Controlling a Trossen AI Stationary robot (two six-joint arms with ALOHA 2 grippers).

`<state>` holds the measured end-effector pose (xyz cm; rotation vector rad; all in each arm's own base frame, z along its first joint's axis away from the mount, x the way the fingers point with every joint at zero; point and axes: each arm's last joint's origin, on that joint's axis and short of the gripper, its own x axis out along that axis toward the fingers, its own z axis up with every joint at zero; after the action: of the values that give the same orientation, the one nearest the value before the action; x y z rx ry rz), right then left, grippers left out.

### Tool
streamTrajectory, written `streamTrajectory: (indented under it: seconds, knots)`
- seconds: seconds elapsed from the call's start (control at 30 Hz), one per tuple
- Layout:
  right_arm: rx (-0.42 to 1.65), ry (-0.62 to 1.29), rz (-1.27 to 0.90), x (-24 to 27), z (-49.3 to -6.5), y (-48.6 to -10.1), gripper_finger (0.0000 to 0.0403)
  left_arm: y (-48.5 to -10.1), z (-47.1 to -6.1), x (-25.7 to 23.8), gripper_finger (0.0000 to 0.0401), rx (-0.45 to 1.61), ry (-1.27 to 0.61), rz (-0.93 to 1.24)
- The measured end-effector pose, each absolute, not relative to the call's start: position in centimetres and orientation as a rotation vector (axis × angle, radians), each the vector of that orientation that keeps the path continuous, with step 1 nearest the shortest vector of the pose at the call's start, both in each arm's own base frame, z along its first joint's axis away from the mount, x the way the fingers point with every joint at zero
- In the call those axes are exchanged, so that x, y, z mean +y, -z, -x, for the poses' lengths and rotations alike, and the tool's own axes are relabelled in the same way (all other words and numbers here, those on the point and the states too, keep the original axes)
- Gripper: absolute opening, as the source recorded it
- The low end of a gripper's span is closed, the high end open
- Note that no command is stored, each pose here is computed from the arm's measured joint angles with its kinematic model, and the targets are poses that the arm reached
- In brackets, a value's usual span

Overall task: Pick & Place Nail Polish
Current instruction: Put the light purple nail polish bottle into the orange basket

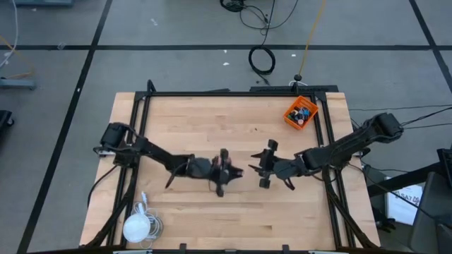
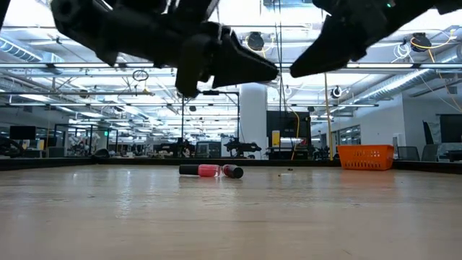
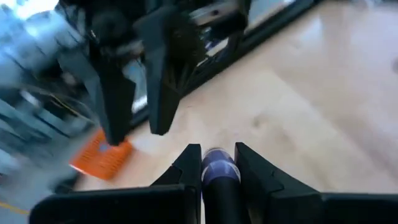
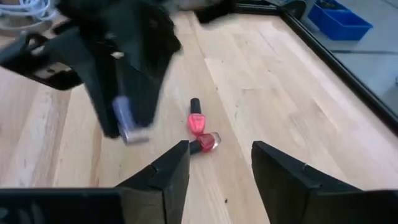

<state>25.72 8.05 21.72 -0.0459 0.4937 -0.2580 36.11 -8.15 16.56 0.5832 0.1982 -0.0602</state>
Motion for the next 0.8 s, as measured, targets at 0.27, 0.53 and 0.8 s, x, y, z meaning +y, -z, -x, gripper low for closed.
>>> streamTrajectory:
  seconds: [0.27, 0.53, 0.8]
  knots:
    - [0.405, 0.296, -0.038, 6.5, -24.0, -19.7, 0.0155, -16.6, -35.4, -10.1, 0.0063, 0.244, -0.062, -0.877]
    - [0.326, 0.387, -0.202, 3.9, -22.9, -18.0, 0.0155, -16.7, -35.0, -10.8, 0.0053, 0.288, -0.154, -0.961]
    - [0.056, 0.022, -0.404, 3.3, -23.0, -17.5, 0.016, -17.8, -36.0, -10.9, 0.0055, 0.311, -0.153, -1.058]
